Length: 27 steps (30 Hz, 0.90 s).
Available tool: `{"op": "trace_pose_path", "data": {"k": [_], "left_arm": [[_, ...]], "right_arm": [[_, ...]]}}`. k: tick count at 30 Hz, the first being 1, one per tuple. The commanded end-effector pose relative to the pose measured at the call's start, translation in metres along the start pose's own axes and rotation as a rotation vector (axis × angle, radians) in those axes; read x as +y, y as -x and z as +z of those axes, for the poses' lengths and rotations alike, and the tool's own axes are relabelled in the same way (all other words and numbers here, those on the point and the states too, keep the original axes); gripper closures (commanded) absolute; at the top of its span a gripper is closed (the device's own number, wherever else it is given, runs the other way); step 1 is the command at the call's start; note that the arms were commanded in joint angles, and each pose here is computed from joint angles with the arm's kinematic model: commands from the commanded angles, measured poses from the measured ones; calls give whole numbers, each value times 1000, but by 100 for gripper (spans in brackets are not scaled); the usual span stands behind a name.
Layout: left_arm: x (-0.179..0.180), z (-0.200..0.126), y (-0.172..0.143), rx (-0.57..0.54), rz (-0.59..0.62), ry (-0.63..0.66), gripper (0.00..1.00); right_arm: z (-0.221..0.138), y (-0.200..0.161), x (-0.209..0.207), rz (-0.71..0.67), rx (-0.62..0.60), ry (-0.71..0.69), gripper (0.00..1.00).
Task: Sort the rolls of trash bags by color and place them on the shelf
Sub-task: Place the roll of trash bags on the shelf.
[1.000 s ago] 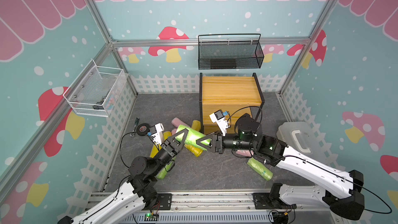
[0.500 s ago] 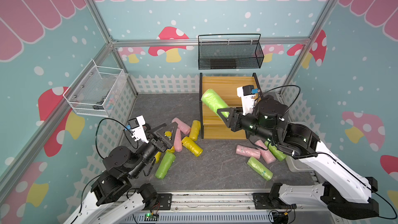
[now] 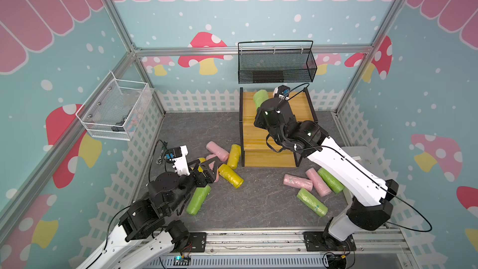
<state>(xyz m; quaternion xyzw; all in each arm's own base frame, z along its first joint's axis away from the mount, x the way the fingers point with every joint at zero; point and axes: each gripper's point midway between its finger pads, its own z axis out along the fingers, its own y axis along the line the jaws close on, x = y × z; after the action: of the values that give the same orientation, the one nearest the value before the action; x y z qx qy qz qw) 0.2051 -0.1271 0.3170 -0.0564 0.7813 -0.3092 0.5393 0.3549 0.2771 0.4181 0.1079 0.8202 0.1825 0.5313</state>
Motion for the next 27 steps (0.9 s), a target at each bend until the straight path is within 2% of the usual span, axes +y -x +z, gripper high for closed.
{"op": "trace_pose_path", "data": {"k": [1, 5, 11, 15, 18, 21, 24, 27], "left_arm": [[10, 7, -14, 48, 37, 52, 1], [13, 12, -25, 82, 40, 58, 1], [21, 8, -29, 65, 21, 62, 1], [32, 3, -27, 29, -33, 93, 1], [36, 5, -32, 34, -93, 107, 1], [33, 13, -43, 89, -99, 107, 1], [33, 20, -52, 123, -125, 118, 1], [34, 23, -53, 92, -195, 104, 1]], "right_arm": [[-1, 22, 1, 79, -37, -4, 100], [18, 10, 4, 98, 16, -1, 100], [38, -14, 15, 104, 107, 45, 100], [45, -20, 25, 95, 128, 95, 98], [48, -24, 31, 90, 144, 124, 93], [49, -28, 31, 92, 156, 135, 82], [48, -32, 33, 77, 173, 157, 64], [45, -35, 31, 44, 185, 164, 43]]}}
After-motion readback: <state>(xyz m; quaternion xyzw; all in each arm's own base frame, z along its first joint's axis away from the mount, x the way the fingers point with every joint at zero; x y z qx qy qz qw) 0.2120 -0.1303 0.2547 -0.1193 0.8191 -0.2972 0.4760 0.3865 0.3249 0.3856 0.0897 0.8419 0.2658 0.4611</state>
